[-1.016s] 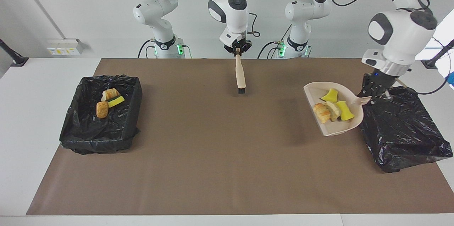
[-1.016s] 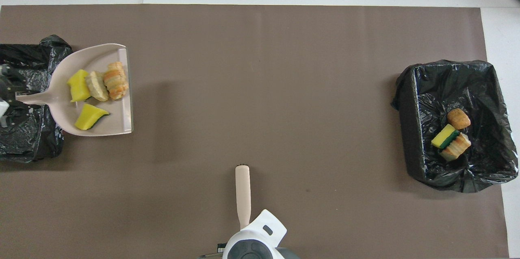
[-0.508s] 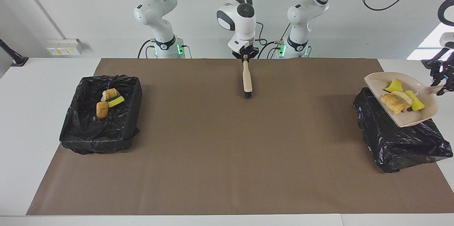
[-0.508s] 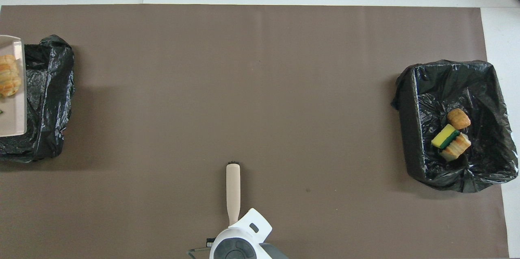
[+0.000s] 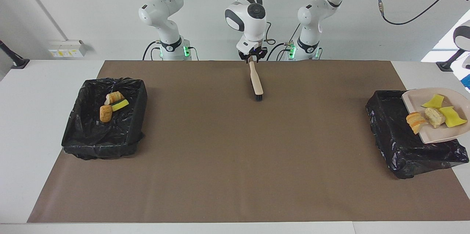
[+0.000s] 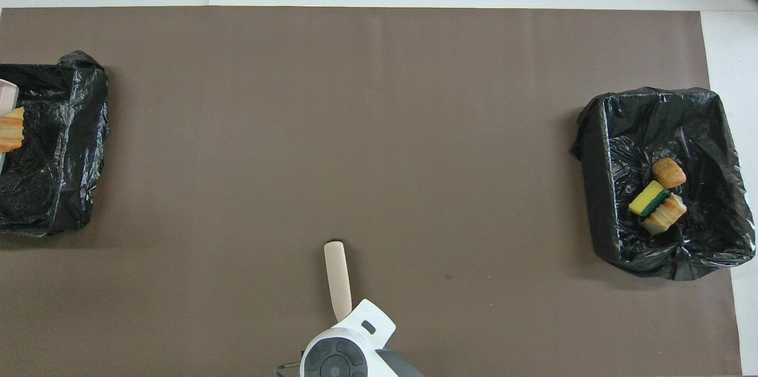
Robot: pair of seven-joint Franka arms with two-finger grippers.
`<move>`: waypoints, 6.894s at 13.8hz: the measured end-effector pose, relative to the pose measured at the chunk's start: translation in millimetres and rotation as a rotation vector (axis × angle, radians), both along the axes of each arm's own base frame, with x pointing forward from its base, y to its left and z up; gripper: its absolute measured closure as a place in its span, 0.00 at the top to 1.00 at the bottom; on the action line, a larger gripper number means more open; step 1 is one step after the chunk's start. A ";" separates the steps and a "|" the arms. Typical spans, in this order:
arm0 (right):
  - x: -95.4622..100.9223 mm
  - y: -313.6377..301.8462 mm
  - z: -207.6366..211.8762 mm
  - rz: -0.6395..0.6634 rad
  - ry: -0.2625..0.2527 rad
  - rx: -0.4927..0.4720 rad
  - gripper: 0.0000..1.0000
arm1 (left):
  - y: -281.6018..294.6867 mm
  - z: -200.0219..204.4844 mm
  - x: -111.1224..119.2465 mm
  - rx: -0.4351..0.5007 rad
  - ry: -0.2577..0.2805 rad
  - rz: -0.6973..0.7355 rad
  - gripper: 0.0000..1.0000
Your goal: Sweep and dump trash in bin
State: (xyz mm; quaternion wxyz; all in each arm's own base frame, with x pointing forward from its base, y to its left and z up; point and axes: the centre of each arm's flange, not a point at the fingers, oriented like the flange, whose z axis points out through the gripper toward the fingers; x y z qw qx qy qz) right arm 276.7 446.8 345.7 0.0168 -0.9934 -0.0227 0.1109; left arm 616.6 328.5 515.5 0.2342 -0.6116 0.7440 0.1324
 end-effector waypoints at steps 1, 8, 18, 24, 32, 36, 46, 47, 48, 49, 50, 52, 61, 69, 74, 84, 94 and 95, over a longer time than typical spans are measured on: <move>10.9 -3.9 9.7 -0.002 0.008 -0.003 0.80 | -0.7 0.7 0.8 0.059 0.016 -0.002 0.31; 107.5 -102.0 130.4 0.080 0.041 0.054 1.00 | -22.6 6.2 10.2 0.321 0.012 0.038 0.31; 212.2 -246.1 216.2 0.278 -0.123 0.078 1.00 | -56.5 28.2 16.6 0.566 -0.056 0.021 0.31; 246.7 -355.8 226.9 0.248 -0.163 0.080 1.00 | -74.6 46.5 10.5 0.579 -0.124 0.040 0.31; 258.0 -474.5 237.0 0.060 -0.188 -0.011 1.00 | -225.6 38.8 29.4 0.071 -0.231 0.184 0.31; 260.6 -501.4 253.4 0.009 -0.217 -0.015 1.00 | -316.2 -10.8 36.6 -0.090 -0.255 0.411 0.31; 257.7 -473.2 270.1 -0.093 -0.188 -0.027 1.00 | -525.1 -93.3 13.7 -0.424 -0.277 1.164 0.31; 261.0 -473.4 269.7 -0.093 -0.185 -0.027 1.00 | -541.3 -93.6 9.8 -0.448 -0.262 1.215 0.31; 265.3 -473.5 269.9 -0.093 -0.187 -0.028 1.00 | -555.4 -92.5 6.0 -0.464 -0.252 1.251 0.31; 269.2 -473.0 269.6 -0.092 -0.189 -0.028 1.00 | -569.9 -90.6 1.4 -0.468 -0.248 1.277 0.31; 271.1 -472.4 269.4 -0.091 -0.191 -0.028 1.00 | -584.4 -89.2 -3.3 -0.463 -0.246 1.298 0.31; 272.0 -471.4 269.4 -0.089 -0.191 -0.028 1.00 | -619.7 -83.2 -12.0 -0.449 -0.252 1.359 0.31; 272.1 -471.5 270.8 -0.089 -0.194 -0.028 1.00 | -699.0 -133.8 -23.2 -0.407 -0.262 1.541 0.31; 272.1 -471.5 270.8 -0.089 -0.194 -0.028 1.00 | -723.1 -160.3 -22.6 -0.409 -0.221 1.660 0.31; 272.1 -471.5 270.8 -0.089 -0.194 -0.028 1.00 | -714.7 -159.4 -11.7 -0.446 -0.243 1.680 0.36; 272.1 -471.5 270.9 -0.089 -0.194 -0.028 1.00 | -569.4 -20.5 10.8 -0.530 -0.290 1.699 1.00; 272.1 -471.5 271.0 -0.089 -0.194 -0.028 1.00 | -380.1 124.4 -89.9 -0.539 -0.255 1.507 1.00; 272.1 -471.5 271.0 -0.089 -0.194 -0.028 1.00 | -378.6 130.4 -96.3 -0.532 -0.252 1.510 1.00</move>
